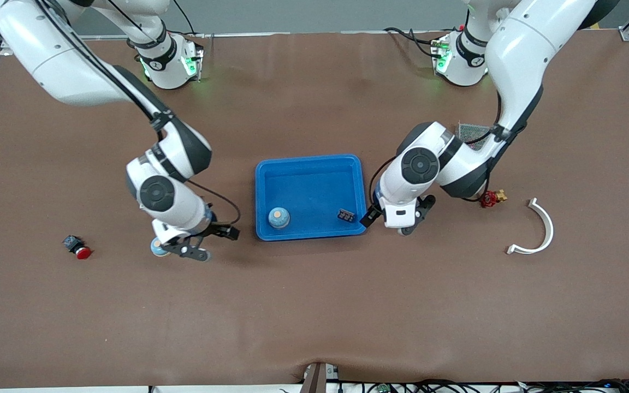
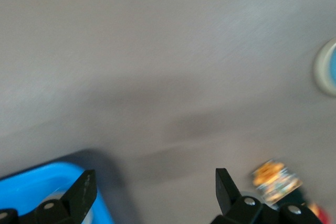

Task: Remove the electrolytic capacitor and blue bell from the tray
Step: 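Move the right gripper back to the tray while the left gripper returns too, then grasp the second bell with the right gripper while the left grasps the capacitor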

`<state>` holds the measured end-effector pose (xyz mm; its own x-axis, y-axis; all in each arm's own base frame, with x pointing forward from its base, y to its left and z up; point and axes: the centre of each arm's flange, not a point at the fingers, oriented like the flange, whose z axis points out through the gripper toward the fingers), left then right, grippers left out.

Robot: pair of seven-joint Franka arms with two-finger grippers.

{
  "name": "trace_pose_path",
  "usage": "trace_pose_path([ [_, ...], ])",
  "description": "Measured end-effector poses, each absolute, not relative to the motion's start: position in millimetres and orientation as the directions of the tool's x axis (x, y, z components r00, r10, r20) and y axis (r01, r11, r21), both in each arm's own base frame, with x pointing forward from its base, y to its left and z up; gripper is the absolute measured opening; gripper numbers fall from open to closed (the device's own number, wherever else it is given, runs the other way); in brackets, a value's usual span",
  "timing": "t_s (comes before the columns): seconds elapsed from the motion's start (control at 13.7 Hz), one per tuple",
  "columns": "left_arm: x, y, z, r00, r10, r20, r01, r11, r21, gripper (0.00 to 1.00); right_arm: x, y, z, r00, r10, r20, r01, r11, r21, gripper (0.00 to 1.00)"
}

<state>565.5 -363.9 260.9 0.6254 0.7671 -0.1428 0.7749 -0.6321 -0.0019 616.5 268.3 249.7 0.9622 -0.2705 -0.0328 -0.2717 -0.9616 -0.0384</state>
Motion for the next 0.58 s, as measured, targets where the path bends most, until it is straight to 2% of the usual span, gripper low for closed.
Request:
trace_pose_path([
  [0.36,554,-397,237,0.593,0.79,-0.157,0.797,-0.604,-0.03,1.0,578,348,249,0.96,-0.28,-0.027,-0.281,-0.958,-0.062,1.0],
  [0.58,559,-405,224,0.561,0.815,-0.141,0.82,-0.571,-0.04,0.89,558,382,245,0.959,-0.281,-0.022,-0.282,-0.957,-0.067,1.0],
])
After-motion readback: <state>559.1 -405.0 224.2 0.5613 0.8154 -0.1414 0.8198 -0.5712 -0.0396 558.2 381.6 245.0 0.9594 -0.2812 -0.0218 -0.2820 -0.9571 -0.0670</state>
